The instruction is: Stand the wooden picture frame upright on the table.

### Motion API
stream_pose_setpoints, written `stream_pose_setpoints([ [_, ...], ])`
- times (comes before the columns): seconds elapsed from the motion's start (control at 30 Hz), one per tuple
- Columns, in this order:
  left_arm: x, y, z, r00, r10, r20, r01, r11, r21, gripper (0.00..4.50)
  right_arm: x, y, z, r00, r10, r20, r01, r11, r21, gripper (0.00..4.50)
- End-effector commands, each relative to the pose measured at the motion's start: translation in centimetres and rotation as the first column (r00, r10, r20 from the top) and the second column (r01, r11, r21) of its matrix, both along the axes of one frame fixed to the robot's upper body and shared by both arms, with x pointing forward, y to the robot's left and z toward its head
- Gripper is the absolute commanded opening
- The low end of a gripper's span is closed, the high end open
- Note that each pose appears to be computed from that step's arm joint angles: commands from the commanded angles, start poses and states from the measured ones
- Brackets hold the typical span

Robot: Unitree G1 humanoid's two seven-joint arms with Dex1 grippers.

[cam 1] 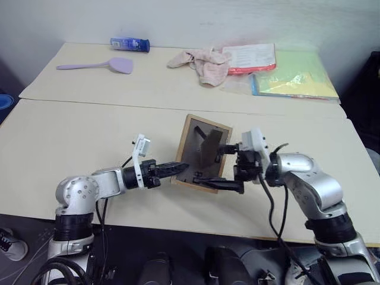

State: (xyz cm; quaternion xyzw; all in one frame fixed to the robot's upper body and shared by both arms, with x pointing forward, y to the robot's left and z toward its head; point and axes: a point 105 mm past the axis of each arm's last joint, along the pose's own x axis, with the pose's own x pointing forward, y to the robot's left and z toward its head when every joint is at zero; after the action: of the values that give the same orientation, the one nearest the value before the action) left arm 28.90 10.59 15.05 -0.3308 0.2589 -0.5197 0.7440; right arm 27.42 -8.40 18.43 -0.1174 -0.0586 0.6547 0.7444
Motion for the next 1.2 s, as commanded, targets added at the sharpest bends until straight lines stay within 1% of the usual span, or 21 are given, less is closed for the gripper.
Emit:
stream_pose_setpoints([
  [0.03,-1.0,1.0,0.5,0.991,-0.072,-0.113,0.072,0.997,-0.008,1.26,-0.4,-1.4,1.2,0.979,0.013,0.202,-0.014,1.0,0.003,4.48],
  [0.07,-1.2,1.1,0.3,0.986,-0.085,-0.142,0.087,0.996,0.005,1.26,-0.2,-1.8,1.5,0.973,-0.001,0.23,-0.004,1.0,0.018,4.48],
  [0.17,-1.2,1.5,1.4,0.973,-0.131,-0.189,0.116,0.989,-0.088,1.26,0.4,-4.2,3.0,0.916,-0.065,0.396,0.058,0.998,0.031,4.48],
  [0.2,-1.1,1.8,1.7,0.968,-0.142,-0.207,0.12,0.986,-0.116,1.26,0.5,-4.7,2.8,0.876,-0.049,0.48,0.068,0.997,-0.021,4.48],
  [0.27,-1.1,2.1,1.8,0.953,-0.161,-0.258,0.132,0.983,-0.126,1.26,0.6,-5.0,1.5,0.81,0.011,0.586,0.081,0.988,-0.131,4.48],
  [0.37,-0.9,2.2,2.1,0.938,-0.174,-0.3,0.133,0.98,-0.151,1.26,1.1,-4.8,0.1,0.7,0.071,0.711,0.117,0.97,-0.212,4.48],
  [0.43,-0.9,2.0,2.3,0.931,-0.183,-0.314,0.139,0.977,-0.159,1.26,1.4,-3.8,-0.3,0.607,0.066,0.792,0.14,0.972,-0.188,4.48],
  [0.5,-1.0,1.7,2.5,0.927,-0.191,-0.324,0.144,0.976,-0.163,1.26,1.7,-2.8,-0.1,0.559,0.03,0.829,0.139,0.982,-0.129,4.48],
  [0.57,-1.3,1.4,2.6,0.921,-0.203,-0.331,0.159,0.975,-0.156,1.26,2.1,-1.8,0.3,0.488,-0.003,0.873,0.151,0.985,-0.082,4.48],
  [0.63,-1.5,1.3,2.4,0.918,-0.21,-0.337,0.173,0.976,-0.135,1.26,2.2,-1.0,0.0,0.448,-0.012,0.894,0.153,0.986,-0.064,4.48],
  [0.67,-1.5,1.3,2.3,0.918,-0.207,-0.339,0.172,0.976,-0.13,1.26,2.2,-0.6,-0.5,0.467,-0.007,0.884,0.143,0.987,-0.068,4.48],
  [0.73,-1.3,1.3,2.4,0.919,-0.2,-0.339,0.165,0.978,-0.131,1.26,2.3,-0.3,-1.2,0.473,-0.013,0.881,0.148,0.987,-0.064,4.09],
  [0.87,-1.1,1.7,2.8,0.923,-0.192,-0.332,0.156,0.979,-0.132,1.26,3.1,-0.8,-1.6,0.47,-0.061,0.88,0.202,0.979,-0.04,2.85],
  [0.93,-1.3,1.8,3.0,0.925,-0.197,-0.326,0.162,0.978,-0.13,1.26,4.0,-1.3,-1.3,0.468,-0.114,0.876,0.254,0.967,-0.01,2.1],
  [0.97,-1.4,1.9,3.0,0.925,-0.2,-0.322,0.166,0.978,-0.129,1.26,4.2,-1.4,-1.1,0.456,-0.131,0.88,0.268,0.963,0.005,1.85],
  [1.0,-1.5,1.9,3.1,0.926,-0.205,-0.318,0.172,0.977,-0.129,1.26,4.3,-1.5,-0.9,0.449,-0.143,0.882,0.275,0.961,0.016,1.82],
  [1.07,-2.0,1.9,3.3,0.935,-0.205,-0.289,0.178,0.977,-0.116,1.99,4.4,-1.3,-0.8,0.444,-0.151,0.883,0.267,0.963,0.03,1.81],
  [1.1,-2.3,2.0,3.7,0.944,-0.205,-0.258,0.182,0.977,-0.11,2.27,4.3,-1.1,-0.6,0.448,-0.156,0.88,0.259,0.965,0.039,1.72],
  [1.13,-2.6,2.1,4.1,0.956,-0.192,-0.221,0.173,0.98,-0.099,2.56,4.2,-1.0,-0.4,0.452,-0.162,0.877,0.248,0.967,0.051,1.48],
  [1.17,-2.6,2.7,4.7,0.976,-0.143,-0.166,0.129,0.987,-0.093,2.99,4.1,-0.9,0.0,0.462,-0.176,0.869,0.235,0.969,0.072,1.31],
  [1.2,-2.7,3.3,5.2,0.988,-0.096,-0.122,0.086,0.993,-0.08,3.17,4.0,-0.8,0.3,0.484,-0.191,0.854,0.223,0.971,0.091,1.31],
])
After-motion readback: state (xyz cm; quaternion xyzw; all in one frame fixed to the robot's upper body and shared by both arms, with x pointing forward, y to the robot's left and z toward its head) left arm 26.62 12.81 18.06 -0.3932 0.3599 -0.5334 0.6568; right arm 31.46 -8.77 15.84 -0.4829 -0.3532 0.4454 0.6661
